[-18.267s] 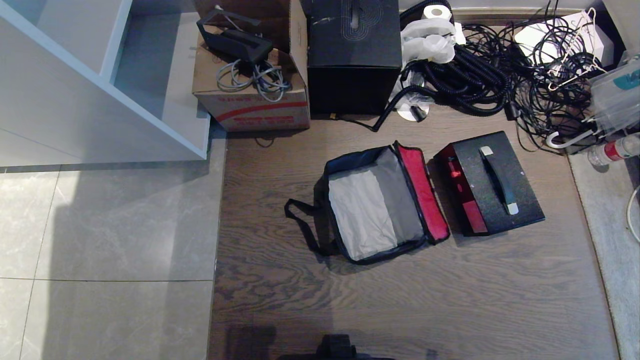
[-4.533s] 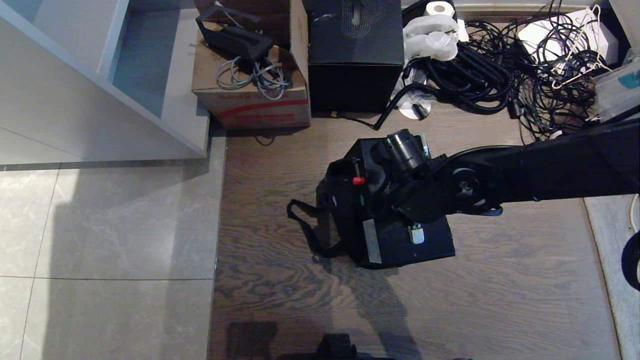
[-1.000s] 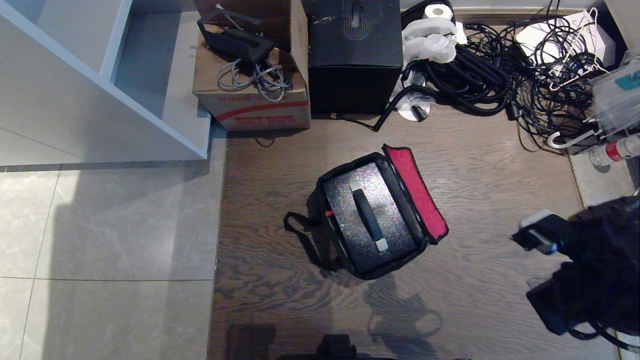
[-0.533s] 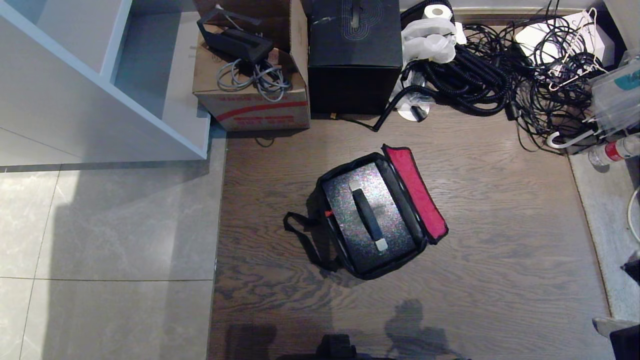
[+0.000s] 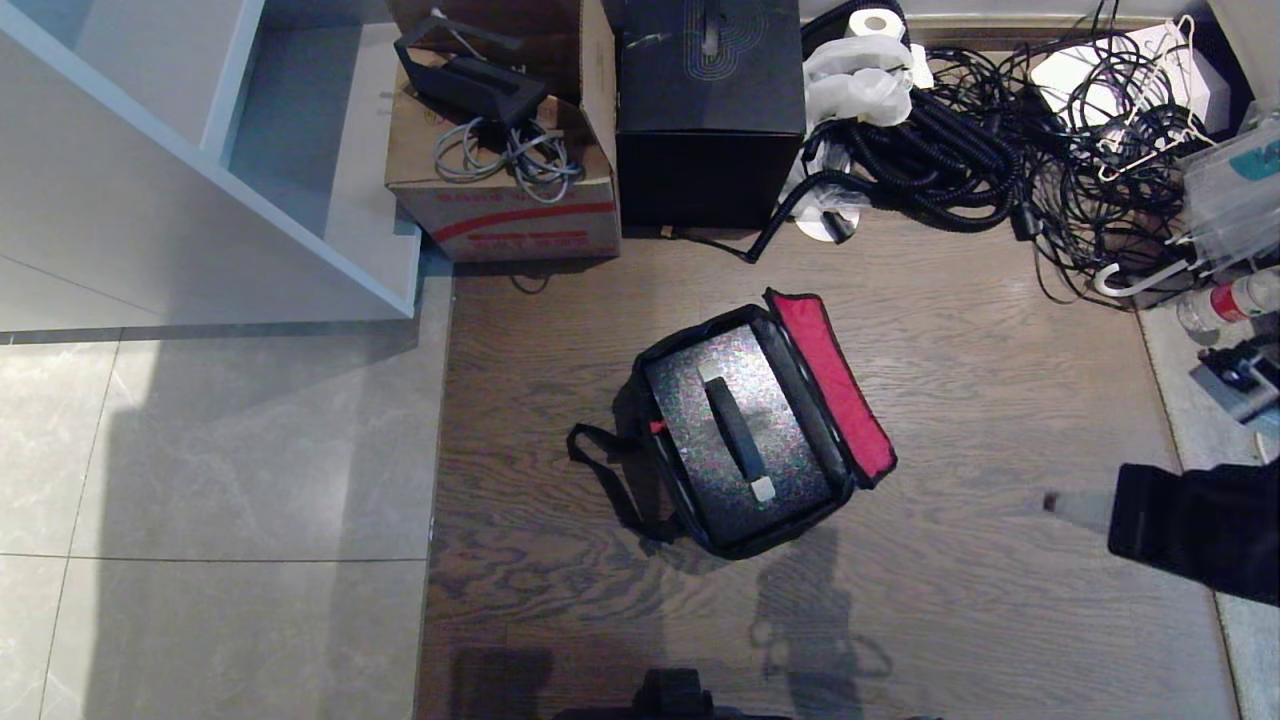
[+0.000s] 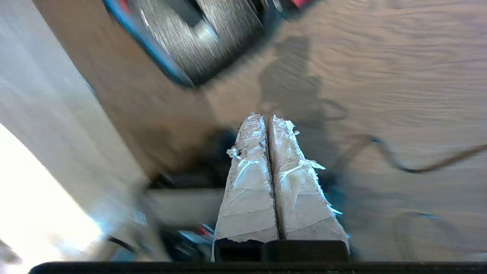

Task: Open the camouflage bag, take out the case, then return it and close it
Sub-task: Close the top of the storage box

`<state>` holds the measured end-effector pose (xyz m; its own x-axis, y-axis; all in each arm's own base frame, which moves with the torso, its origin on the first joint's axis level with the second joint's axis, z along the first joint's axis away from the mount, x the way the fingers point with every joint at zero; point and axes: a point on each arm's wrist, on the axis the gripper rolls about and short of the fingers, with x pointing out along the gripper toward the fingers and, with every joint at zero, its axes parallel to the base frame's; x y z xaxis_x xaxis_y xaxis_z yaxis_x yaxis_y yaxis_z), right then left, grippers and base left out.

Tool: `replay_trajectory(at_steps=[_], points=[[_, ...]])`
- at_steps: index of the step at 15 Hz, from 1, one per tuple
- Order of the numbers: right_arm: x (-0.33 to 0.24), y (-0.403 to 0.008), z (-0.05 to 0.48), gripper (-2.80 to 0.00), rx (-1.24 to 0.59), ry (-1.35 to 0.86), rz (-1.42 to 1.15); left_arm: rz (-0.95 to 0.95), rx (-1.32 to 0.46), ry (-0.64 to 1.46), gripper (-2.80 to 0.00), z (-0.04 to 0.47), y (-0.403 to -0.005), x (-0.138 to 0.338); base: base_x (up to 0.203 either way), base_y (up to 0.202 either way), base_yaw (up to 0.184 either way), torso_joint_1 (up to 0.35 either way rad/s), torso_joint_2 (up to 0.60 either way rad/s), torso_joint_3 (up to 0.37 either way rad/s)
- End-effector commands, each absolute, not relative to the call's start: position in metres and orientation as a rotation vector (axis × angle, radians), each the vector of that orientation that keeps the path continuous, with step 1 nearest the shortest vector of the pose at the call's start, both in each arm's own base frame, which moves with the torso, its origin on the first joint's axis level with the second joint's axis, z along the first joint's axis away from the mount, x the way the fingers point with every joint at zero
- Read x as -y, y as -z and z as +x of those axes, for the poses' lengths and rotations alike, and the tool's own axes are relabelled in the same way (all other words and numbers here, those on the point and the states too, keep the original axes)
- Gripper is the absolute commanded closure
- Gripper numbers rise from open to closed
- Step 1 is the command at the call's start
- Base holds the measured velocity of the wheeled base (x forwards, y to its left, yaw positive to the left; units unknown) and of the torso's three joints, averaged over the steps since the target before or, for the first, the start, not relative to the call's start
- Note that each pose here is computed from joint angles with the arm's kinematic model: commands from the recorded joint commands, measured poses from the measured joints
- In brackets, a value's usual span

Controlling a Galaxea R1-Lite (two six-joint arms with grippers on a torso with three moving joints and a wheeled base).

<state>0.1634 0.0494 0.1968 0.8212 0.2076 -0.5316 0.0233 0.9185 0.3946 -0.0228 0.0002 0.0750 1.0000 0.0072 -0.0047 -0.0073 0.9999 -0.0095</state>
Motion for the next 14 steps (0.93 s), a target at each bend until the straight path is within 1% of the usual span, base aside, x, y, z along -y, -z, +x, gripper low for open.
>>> replay_trajectory(at_steps=[1,5,6,9,12,14], points=[[-0.056,-0.176,0.218,0.00,-0.718,0.002,0.482,-0.009,-0.005,-0.008,0.00,-0.023,-0.075,0.000,0.000,0.000,0.000,0.000,0.00,0.000],[-0.045,-0.133,0.304,0.00,-0.764,0.175,0.653,-0.011,-0.005,-0.008,0.00,-0.023,-0.075,0.000,0.000,0.000,0.000,0.000,0.00,0.000],[-0.040,-0.122,0.320,-2.80,-0.766,0.204,0.674,-0.011,-0.005,-0.008,0.00,-0.023,-0.075,0.000,0.000,0.000,0.000,0.000,0.00,0.000],[-0.027,-0.083,0.364,-2.80,-0.766,0.280,0.734,-0.010,-0.005,-0.008,0.00,-0.023,-0.075,0.000,0.000,0.000,0.000,0.000,0.00,0.000],[-0.023,-0.046,0.385,-2.80,-0.780,0.324,0.773,-0.010,-0.005,-0.008,0.00,-0.023,-0.075,0.000,0.000,0.000,0.000,0.000,0.00,0.000],[-0.017,-0.027,0.398,-2.80,-0.734,0.359,0.888,-0.009,-0.005,-0.008,0.00,-0.023,-0.075,0.000,0.000,0.000,0.000,0.000,0.00,0.000]])
